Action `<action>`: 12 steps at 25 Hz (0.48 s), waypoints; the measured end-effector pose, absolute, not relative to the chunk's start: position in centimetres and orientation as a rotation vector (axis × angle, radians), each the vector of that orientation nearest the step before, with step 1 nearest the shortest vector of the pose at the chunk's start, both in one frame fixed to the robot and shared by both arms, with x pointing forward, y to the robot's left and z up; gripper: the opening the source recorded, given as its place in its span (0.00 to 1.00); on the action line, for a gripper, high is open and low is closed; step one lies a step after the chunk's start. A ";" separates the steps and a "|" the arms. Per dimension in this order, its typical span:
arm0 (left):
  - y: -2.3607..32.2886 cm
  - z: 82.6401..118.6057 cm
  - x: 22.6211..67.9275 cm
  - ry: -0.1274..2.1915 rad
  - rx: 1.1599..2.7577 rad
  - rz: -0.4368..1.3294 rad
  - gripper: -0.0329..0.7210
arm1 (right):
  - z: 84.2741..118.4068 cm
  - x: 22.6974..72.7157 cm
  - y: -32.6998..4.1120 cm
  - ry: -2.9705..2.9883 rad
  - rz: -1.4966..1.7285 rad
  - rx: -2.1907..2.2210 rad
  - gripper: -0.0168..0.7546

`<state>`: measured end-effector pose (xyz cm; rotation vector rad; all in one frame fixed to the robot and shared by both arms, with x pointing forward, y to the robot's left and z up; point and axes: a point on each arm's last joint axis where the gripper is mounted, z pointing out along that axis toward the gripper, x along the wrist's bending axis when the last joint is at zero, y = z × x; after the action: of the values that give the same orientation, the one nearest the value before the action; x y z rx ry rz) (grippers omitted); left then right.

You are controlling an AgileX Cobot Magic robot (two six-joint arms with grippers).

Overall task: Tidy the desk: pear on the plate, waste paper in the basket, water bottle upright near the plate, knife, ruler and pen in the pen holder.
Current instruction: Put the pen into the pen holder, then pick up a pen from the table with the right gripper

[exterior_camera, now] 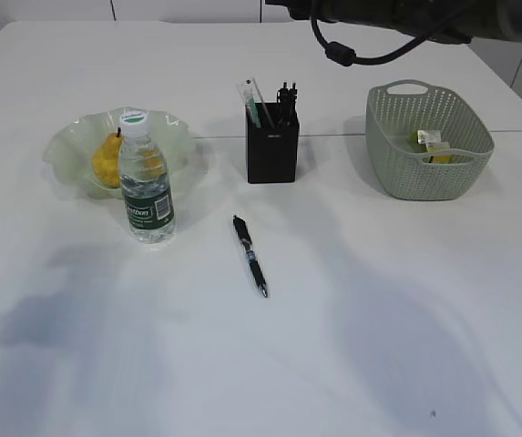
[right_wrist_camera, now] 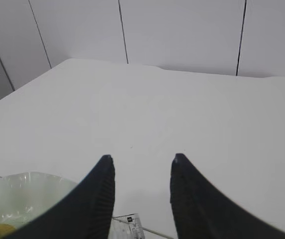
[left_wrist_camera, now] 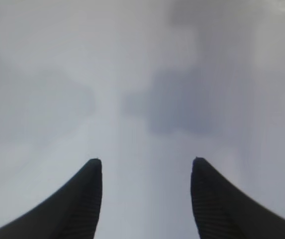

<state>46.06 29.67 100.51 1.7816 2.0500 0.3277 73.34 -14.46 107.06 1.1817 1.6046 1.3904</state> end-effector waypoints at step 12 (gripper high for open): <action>29.8 100.4 45.9 2.049 1.822 0.342 0.58 | 107.0 73.2 -14.1 1.651 1.378 1.122 0.39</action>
<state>45.93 29.84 100.43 1.8224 2.0494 0.3417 73.18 -14.07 107.02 1.1222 1.6507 1.3780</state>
